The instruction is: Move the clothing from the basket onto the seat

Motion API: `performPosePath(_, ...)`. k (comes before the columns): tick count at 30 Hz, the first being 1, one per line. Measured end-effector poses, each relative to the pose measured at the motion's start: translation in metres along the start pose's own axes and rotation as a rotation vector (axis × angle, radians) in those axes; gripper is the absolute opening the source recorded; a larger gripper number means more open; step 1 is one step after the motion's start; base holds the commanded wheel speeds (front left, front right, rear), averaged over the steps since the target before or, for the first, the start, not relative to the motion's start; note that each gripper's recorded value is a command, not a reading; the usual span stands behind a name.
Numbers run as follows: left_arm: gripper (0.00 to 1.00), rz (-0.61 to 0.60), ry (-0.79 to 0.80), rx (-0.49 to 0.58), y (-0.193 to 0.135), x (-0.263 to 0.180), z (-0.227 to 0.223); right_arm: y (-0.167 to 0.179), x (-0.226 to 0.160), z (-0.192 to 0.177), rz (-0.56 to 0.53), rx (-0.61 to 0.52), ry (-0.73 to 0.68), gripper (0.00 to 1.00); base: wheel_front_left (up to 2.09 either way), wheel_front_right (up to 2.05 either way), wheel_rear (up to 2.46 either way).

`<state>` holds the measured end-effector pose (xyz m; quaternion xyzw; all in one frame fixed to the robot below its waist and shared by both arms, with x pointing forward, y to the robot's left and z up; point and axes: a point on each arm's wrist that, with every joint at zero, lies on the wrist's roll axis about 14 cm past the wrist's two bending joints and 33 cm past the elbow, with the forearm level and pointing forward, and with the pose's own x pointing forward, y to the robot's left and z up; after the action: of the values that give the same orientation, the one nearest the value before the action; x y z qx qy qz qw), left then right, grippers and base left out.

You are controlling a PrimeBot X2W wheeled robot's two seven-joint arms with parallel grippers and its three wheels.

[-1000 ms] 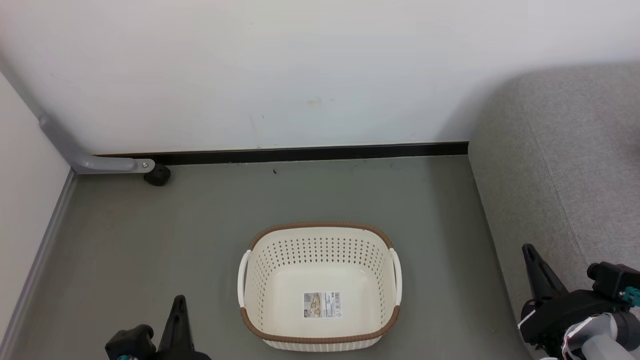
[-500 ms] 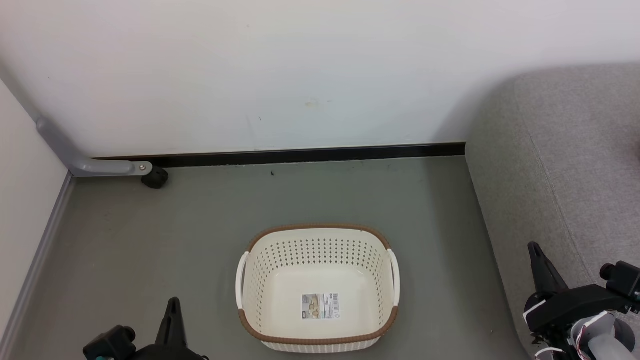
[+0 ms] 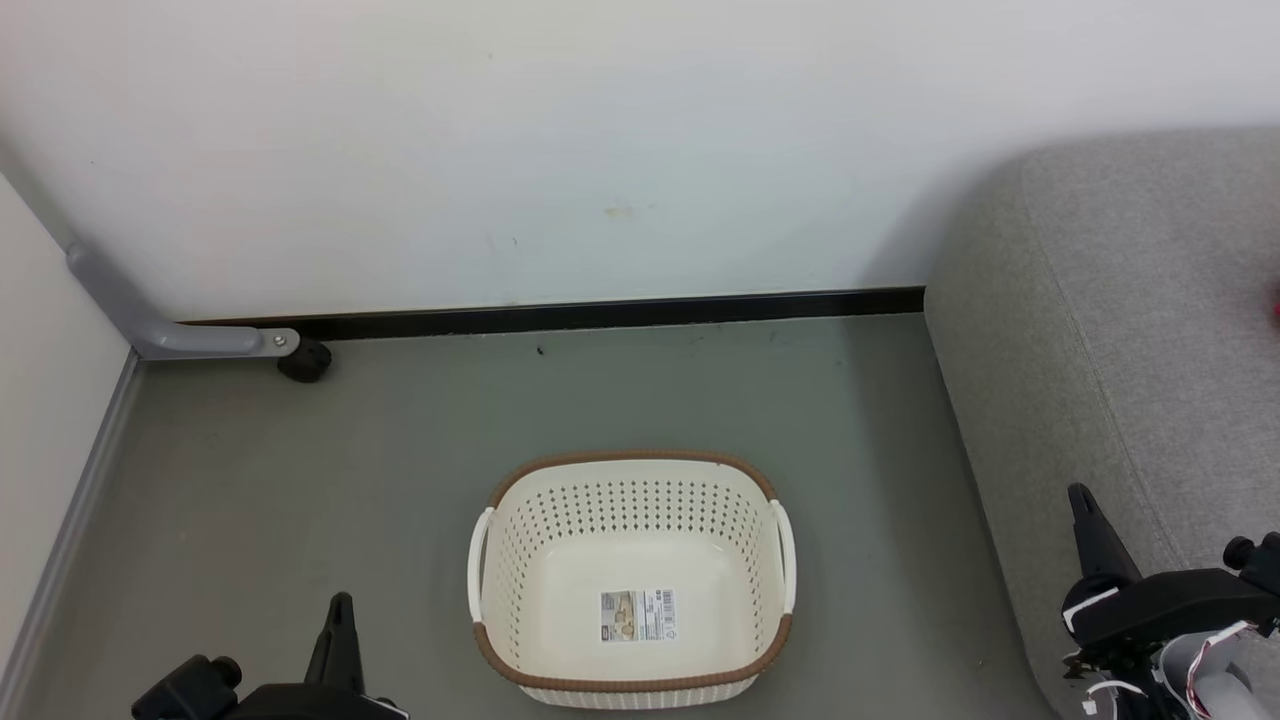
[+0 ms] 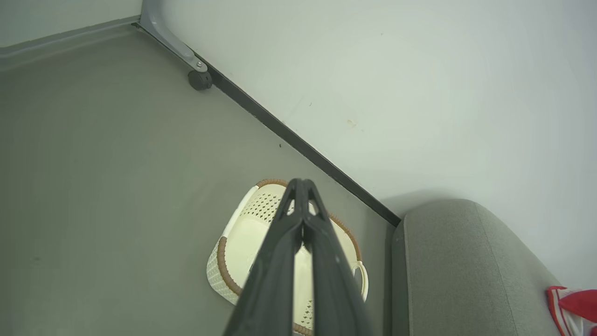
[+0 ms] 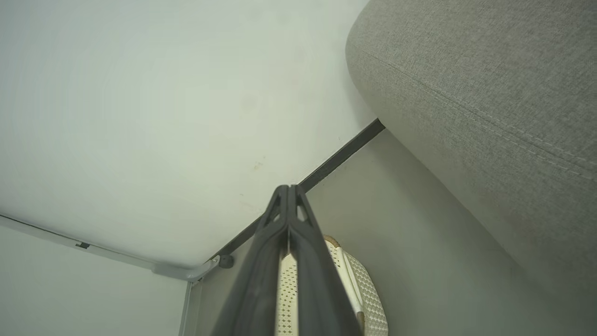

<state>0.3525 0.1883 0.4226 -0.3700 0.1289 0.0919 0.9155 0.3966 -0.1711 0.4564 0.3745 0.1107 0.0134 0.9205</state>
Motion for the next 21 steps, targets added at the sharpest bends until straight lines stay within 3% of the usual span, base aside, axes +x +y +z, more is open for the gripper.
performPosePath(21,0.00,-0.054,0.019,-0.299,-0.012,0.004,0.009,-0.002,-0.005,0.012,-0.012,0.301,-0.047,0.00,0.00,0.00,0.00)
